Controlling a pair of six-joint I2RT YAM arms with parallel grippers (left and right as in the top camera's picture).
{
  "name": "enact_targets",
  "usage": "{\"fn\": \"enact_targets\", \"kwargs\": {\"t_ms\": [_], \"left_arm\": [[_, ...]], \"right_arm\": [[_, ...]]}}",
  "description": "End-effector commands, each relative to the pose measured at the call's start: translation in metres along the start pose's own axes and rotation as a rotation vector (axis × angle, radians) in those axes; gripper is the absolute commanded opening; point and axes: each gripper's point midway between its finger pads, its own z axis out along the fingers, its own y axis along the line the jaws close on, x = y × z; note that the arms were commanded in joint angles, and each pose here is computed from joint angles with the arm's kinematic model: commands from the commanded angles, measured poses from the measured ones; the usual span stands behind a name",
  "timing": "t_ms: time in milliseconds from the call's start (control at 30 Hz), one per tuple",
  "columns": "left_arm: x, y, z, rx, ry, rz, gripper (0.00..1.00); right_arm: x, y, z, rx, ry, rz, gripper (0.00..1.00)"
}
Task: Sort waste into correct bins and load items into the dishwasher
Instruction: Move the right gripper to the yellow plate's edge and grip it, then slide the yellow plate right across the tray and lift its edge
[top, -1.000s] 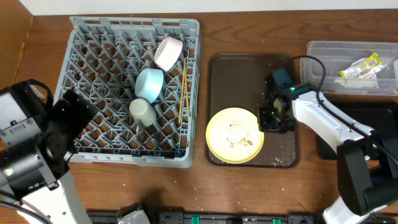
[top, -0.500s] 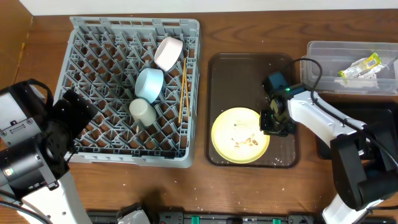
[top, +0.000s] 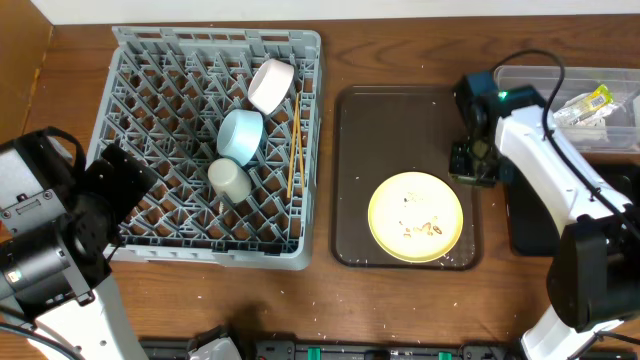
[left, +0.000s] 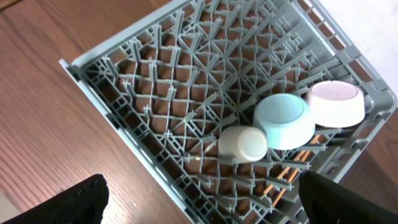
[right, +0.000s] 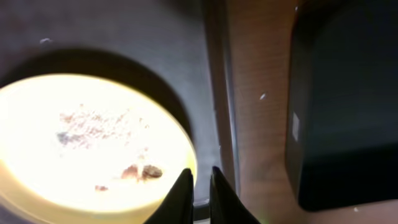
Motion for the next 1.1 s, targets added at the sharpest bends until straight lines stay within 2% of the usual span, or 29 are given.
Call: {"fn": "enact_targets", "kwargs": {"t_ms": [0, 67, 133, 200, 233, 333, 400, 567, 833, 900, 1067], "left_arm": [[-0.003, 0.002, -0.002, -0.007, -0.012, 0.002, 0.99], [-0.003, 0.002, -0.002, -0.007, -0.012, 0.002, 0.99], [-0.003, 0.002, -0.002, -0.007, -0.012, 0.002, 0.99], [-0.003, 0.002, -0.002, -0.008, -0.012, 0.002, 0.99], [-0.003, 0.002, -0.002, -0.007, -0.012, 0.002, 0.99], [-0.003, 0.002, -0.002, -0.008, -0.012, 0.002, 0.98], [-0.003, 0.002, -0.002, -0.007, -0.012, 0.002, 0.99], [-0.003, 0.002, -0.002, -0.007, -0.012, 0.002, 0.99], [-0.003, 0.002, -0.002, -0.007, -0.012, 0.002, 0.98], [-0.003, 0.002, -0.002, -0.007, -0.012, 0.002, 0.99], [-0.003, 0.002, -0.002, -0.007, -0.012, 0.002, 0.99]], "right_arm": [[0.007, 0.051, -0.03, -0.23, 0.025, -0.203, 0.38], [0.02, 0.08, -0.039, -0.349, 0.05, -0.284, 0.55], [0.027, 0.095, -0.039, -0.358, 0.046, -0.303, 0.57], [0.034, 0.121, -0.035, -0.349, 0.003, -0.315, 0.76], [0.036, 0.128, -0.033, -0.347, -0.006, -0.314, 0.82], [0.047, 0.151, -0.025, -0.304, -0.053, -0.314, 0.82], [0.054, 0.164, -0.013, -0.18, -0.14, -0.339, 0.77], [0.07, 0.172, 0.007, -0.055, -0.169, -0.355, 0.7], [0.089, 0.183, 0.049, 0.022, -0.103, -0.356, 0.5], [0.093, 0.183, 0.062, 0.042, -0.074, -0.362, 0.39], [0.094, 0.182, 0.065, 0.048, -0.066, -0.361, 0.27]]}}
